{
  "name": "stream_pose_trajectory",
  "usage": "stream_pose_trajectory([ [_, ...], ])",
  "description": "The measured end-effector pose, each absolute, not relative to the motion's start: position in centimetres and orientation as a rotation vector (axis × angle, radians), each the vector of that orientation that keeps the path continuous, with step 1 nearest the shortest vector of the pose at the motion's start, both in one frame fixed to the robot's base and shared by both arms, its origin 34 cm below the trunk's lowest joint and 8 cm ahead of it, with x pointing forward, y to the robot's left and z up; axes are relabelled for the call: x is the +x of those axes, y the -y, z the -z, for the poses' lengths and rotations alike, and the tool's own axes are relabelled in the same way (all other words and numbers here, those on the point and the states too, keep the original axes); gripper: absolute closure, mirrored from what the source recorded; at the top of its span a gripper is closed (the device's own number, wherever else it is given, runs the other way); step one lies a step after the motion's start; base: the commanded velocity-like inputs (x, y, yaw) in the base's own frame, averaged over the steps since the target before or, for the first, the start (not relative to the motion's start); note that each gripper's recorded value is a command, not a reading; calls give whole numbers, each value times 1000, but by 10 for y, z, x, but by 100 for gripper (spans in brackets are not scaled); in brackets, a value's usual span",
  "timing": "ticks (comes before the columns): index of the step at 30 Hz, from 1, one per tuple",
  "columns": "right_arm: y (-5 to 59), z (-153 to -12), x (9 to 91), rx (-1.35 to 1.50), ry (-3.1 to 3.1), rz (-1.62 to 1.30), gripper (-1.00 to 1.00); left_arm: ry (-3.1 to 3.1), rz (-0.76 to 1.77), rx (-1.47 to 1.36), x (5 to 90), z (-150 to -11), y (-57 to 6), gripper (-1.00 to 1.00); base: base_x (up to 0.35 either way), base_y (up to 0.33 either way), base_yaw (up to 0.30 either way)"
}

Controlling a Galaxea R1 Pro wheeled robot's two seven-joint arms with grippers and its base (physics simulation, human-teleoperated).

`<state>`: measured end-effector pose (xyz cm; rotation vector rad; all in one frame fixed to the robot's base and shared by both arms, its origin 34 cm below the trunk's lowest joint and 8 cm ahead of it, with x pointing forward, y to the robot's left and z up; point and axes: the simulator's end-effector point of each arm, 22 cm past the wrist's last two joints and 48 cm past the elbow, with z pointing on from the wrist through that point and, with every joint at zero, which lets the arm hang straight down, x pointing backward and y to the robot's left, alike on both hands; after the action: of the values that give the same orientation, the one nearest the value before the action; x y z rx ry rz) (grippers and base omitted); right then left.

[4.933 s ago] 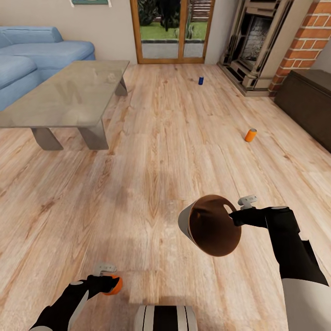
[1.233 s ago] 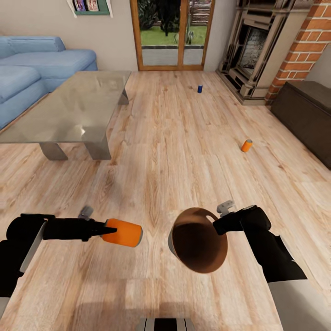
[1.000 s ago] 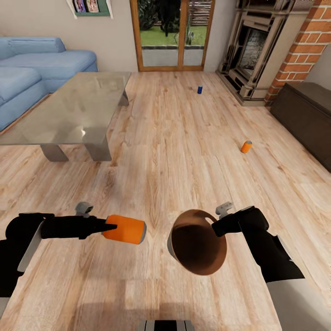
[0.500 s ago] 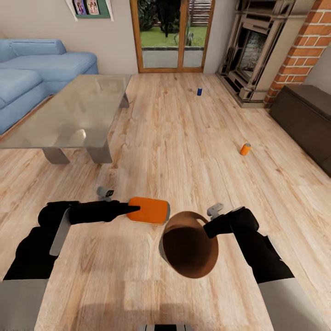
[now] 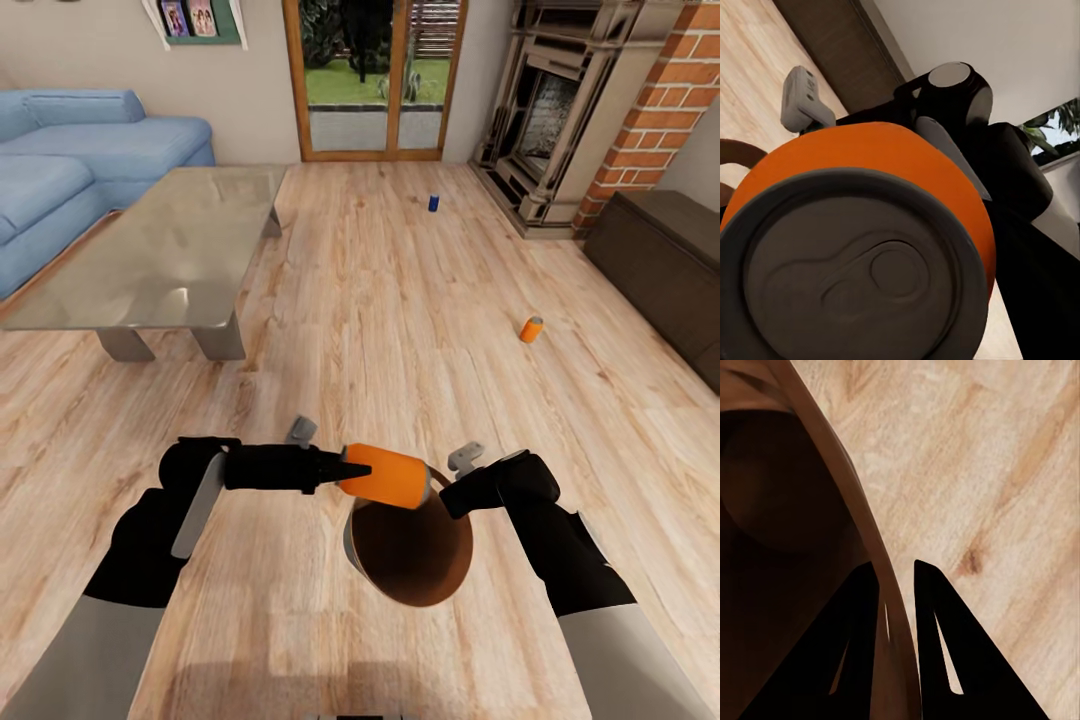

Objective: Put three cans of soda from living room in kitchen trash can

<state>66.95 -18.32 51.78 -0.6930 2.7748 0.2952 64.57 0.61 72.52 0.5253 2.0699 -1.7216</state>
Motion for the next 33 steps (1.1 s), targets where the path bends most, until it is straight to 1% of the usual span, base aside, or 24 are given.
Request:
stream_pose_trajectory([
  [6, 184, -516, 668, -692, -2788, -297, 100, -2076, 1703, 529, 646, -726, -5, 100, 0, 0, 0],
  [14, 187, -509, 667, -685, -2813, -301, 100, -2181, 1556, 541, 650, -700, -1, 100, 0, 0, 0],
  [18, 188, -508, 669, -686, -2819, -298, 100, -2205, 1524, 570, 646, -695, 5, 100, 0, 0, 0],
  [30, 187, -510, 685, -681, -2821, -297, 100, -2276, 1506, 806, 596, -673, 48, 100, 0, 0, 0],
  [33, 181, -511, 686, -681, -2819, -311, 100, -2305, 1458, 845, 590, -663, 53, 100, 0, 0, 0],
])
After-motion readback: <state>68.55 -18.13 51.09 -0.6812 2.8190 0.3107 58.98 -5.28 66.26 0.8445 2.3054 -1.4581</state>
